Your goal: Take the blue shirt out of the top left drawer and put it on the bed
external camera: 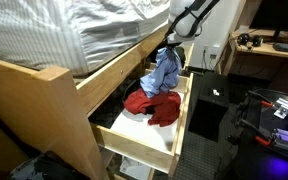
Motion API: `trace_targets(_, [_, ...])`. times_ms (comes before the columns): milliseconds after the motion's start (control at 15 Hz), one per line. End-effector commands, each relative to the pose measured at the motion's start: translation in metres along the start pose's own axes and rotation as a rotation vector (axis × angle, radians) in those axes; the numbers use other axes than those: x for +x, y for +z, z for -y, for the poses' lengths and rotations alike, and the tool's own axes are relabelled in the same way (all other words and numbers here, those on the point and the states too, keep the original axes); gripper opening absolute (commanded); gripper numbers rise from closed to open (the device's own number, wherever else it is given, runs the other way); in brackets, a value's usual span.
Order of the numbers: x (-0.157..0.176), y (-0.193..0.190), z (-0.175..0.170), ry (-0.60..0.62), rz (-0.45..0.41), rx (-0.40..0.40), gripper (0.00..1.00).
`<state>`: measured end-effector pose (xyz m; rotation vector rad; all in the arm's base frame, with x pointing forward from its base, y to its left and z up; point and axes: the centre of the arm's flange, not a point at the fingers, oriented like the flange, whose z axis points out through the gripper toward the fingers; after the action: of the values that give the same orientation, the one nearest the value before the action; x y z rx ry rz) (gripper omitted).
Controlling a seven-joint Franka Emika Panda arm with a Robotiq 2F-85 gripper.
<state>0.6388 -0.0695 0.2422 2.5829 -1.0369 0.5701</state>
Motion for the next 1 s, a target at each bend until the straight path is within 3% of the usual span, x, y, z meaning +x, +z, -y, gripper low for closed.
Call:
trace_targets(0, [0.013,-0.087,-0.023,0.063,-0.099,0.0,0.01])
trace_targets(533, [0.063,-0.236,-0.039,0.257,-0.389,-0.025,0.01])
trace_targets(933, [0.082,-0.328,-0.036,0.424,-0.607,0.053,0.01])
